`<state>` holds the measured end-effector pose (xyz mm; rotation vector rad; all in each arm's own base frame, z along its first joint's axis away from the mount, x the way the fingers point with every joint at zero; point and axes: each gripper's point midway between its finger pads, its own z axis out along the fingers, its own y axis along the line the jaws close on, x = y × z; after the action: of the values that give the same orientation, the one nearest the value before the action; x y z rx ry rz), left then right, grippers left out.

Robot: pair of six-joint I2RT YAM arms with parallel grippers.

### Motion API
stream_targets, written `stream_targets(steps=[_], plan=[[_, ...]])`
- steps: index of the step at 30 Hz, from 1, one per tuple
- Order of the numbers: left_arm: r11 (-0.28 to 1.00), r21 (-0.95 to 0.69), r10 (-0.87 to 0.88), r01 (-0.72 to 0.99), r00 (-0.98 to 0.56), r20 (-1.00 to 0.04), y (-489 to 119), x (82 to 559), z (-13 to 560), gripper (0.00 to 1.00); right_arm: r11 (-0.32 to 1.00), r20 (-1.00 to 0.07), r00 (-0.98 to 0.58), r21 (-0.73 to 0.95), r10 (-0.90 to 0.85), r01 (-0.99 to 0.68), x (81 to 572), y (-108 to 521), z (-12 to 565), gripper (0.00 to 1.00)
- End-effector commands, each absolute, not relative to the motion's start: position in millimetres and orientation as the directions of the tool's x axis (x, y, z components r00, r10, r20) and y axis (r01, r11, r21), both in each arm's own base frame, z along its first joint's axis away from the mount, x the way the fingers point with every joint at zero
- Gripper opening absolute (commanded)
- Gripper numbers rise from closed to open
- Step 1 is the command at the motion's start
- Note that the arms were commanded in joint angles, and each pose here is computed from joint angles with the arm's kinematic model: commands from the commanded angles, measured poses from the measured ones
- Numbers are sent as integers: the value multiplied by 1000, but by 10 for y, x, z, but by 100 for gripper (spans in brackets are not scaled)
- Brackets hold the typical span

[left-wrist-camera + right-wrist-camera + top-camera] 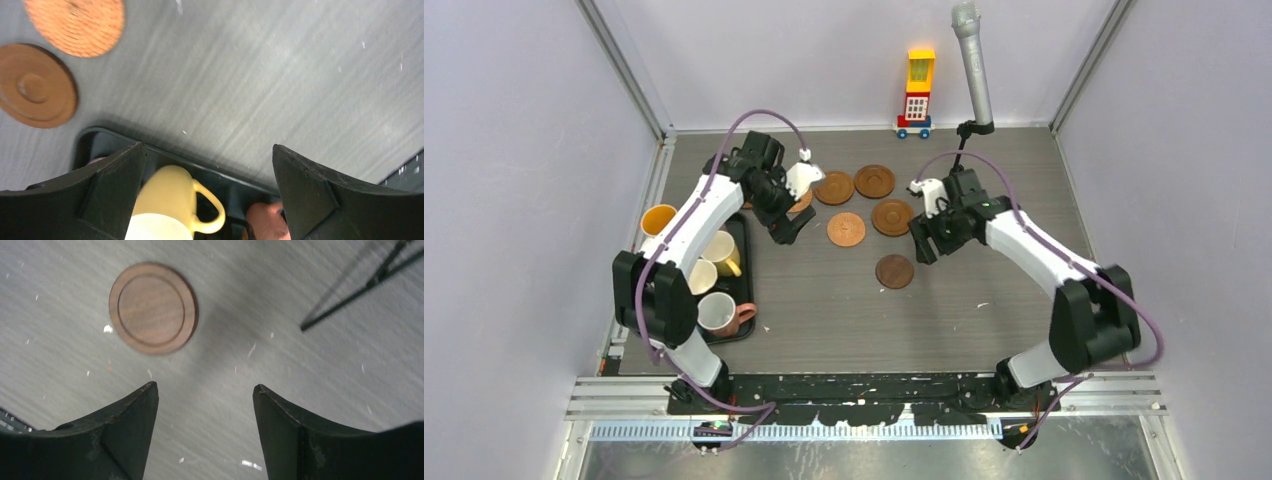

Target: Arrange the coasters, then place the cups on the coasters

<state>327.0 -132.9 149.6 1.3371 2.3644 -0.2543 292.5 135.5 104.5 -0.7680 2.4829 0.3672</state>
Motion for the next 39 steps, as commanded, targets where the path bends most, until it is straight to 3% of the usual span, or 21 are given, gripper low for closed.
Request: stream_targets(steps=[1, 8, 14, 21, 32, 39], plan=[[653, 74, 643, 754, -500, -580, -1559, 3805, 1787, 100, 805, -668, -607, 19, -431, -593, 3561, 1750, 1280, 71], [668, 70, 595, 741, -476, -647, -1804, 4383, 1691, 99, 874, -669, -650, 2, -360, -486, 4129, 2045, 1087, 63], [731, -2, 483, 682, -521, -704, -1755, 4855, 1688, 98, 873, -637, -634, -135, -438, -468, 4483, 2124, 808, 61], [752, -85, 438, 654, -591, -677, -1745, 4763, 1567, 97, 911, -647, -669, -103, -366, -398, 4832, 2015, 797, 59], [730, -31, 515, 683, -578, -633, -1619, 4648, 1435, 96, 892, -527, -761, 15, -377, -452, 4659, 2095, 360, 58], [722, -35, 522, 691, -577, -628, -1615, 4607, 1429, 96, 879, -421, -824, 112, -380, -463, 4257, 2066, 207, 48]])
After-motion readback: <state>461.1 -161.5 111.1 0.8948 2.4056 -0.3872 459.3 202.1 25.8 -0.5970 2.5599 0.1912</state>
